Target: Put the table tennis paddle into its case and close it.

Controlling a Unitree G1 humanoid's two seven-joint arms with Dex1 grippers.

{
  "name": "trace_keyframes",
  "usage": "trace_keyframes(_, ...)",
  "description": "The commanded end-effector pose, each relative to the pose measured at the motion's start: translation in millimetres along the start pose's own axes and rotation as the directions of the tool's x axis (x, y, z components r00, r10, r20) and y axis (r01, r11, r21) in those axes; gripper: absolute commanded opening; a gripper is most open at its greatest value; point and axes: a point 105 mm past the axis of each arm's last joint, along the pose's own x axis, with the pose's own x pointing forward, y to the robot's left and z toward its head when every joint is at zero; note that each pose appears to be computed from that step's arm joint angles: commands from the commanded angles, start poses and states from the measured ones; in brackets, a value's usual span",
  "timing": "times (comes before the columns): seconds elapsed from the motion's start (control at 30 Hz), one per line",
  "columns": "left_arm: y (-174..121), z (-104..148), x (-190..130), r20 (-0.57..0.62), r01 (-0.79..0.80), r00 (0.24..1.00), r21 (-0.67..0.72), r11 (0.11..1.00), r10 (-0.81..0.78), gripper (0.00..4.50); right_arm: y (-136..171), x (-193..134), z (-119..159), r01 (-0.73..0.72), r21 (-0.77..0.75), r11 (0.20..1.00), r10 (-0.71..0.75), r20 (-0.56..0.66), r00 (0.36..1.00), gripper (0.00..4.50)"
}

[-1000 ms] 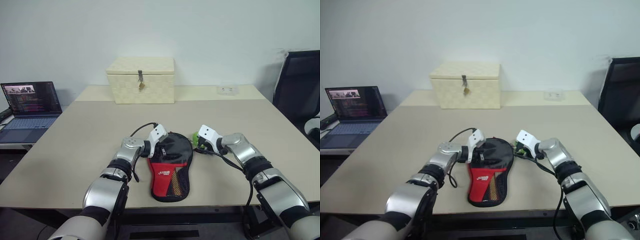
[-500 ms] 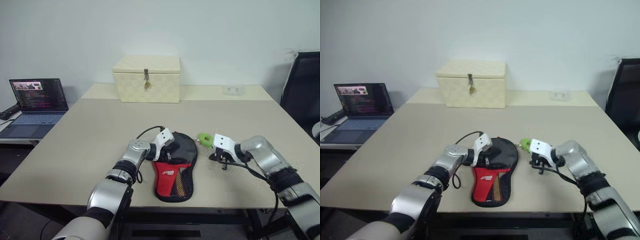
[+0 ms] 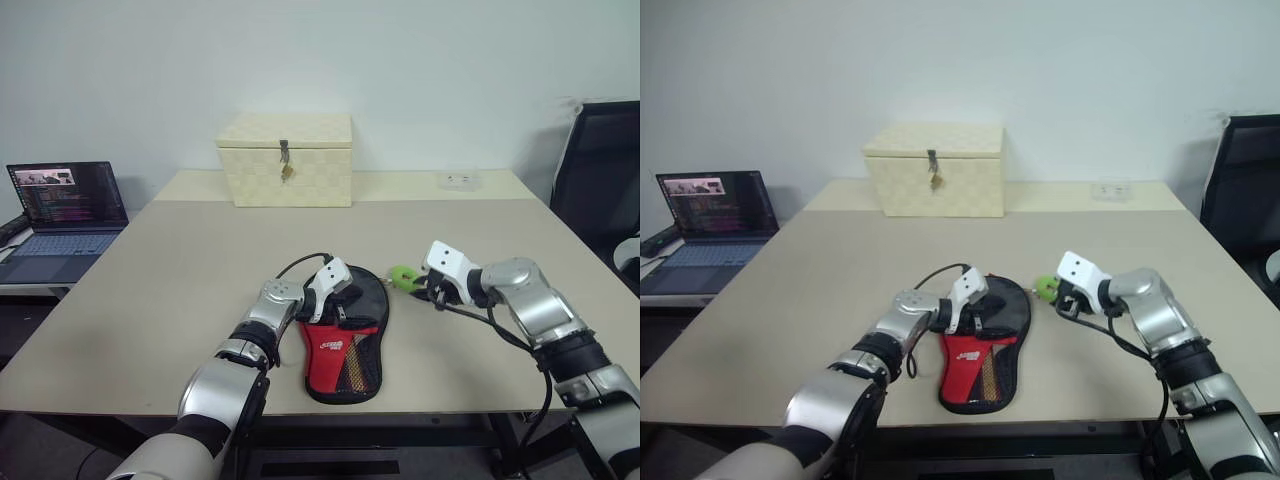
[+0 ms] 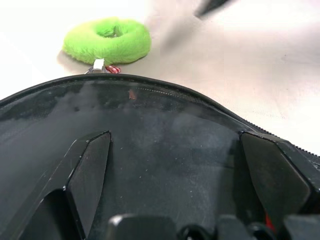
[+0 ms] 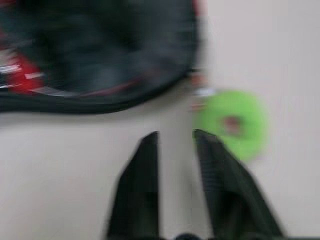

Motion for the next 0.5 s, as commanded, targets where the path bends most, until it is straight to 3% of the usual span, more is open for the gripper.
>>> trace_keyframes(0.03,3.3,3.2,-3.0,-0.003,-0.007,1.000,0.020,1.000,0.007,4.50,-21.0,9.9,1.8,0.103,-0.102,0.989,-0.105,-0.016,0.994,2.73)
trace_keyframes(0.1,4.5,3.1,-4.5,-0.004,-0.012,1.000,0.021,1.000,0.012,4.50,-20.3,20.5,-0.9,0.091,-0.125,0.988,-0.096,-0.038,0.995,3.42)
trace_keyframes(0.5,7.8,2.5,-8.5,-0.008,-0.027,1.000,0.022,0.999,0.027,4.50,-10.3,56.9,-1.8,0.035,-0.178,0.983,-0.054,-0.102,0.993,3.42)
